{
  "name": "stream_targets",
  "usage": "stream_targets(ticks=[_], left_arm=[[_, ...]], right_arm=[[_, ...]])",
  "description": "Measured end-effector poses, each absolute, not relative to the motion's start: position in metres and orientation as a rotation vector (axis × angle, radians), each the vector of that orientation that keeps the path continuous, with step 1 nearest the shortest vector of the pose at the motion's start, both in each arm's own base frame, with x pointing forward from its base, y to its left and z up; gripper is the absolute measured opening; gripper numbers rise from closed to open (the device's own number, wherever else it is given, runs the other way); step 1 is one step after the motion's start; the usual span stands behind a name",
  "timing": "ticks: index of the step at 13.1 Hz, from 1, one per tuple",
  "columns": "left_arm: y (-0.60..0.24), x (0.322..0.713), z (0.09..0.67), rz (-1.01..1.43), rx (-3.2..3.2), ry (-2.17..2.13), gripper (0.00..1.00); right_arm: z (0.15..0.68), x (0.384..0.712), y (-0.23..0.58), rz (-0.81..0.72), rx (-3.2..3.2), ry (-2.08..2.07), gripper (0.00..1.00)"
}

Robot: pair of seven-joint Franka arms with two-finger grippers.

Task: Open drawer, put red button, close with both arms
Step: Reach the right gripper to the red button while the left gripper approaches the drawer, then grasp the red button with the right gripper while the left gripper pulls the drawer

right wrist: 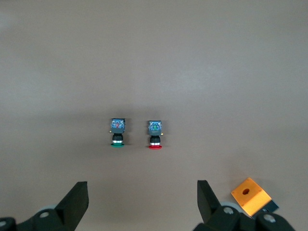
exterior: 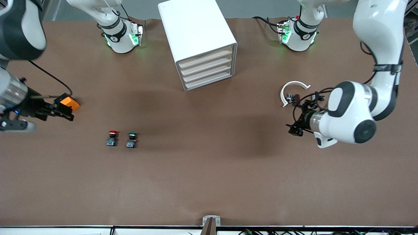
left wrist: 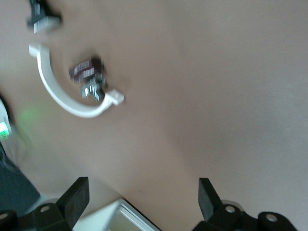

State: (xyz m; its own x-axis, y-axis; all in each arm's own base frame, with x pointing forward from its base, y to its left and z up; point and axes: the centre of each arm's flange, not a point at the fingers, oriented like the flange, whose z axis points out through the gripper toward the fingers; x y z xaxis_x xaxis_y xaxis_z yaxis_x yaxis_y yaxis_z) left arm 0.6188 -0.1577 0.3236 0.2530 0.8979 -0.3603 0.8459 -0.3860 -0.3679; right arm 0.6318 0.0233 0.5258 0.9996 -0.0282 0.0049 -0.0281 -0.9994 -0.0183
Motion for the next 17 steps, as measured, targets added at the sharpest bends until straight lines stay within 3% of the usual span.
stream_targets(ticks=[5,9,13,17], left_arm=[[-0.247,0.59,0.255,0.893,-1.832,-1.989,1.0],[-0.305,0.564,0.232,1.148,-1.567,-2.023,1.0],[-0.364,0.535,0.217,1.41,-1.396,-1.969,1.0],[-0.417,0.492,0.2,1.381,-1.247,-1.895,1.0]], right_arm=[[0.385,0.674,0.024,0.137,-3.124,0.05,1.0],[0.284,0.684,0.017,0.106,-3.139,0.058,1.0],[0.233,0.681,0.013,0.128,-3.145,0.055,1.0],[0.209,0.665,0.013,0.215,-3.142,0.047,1.0]])
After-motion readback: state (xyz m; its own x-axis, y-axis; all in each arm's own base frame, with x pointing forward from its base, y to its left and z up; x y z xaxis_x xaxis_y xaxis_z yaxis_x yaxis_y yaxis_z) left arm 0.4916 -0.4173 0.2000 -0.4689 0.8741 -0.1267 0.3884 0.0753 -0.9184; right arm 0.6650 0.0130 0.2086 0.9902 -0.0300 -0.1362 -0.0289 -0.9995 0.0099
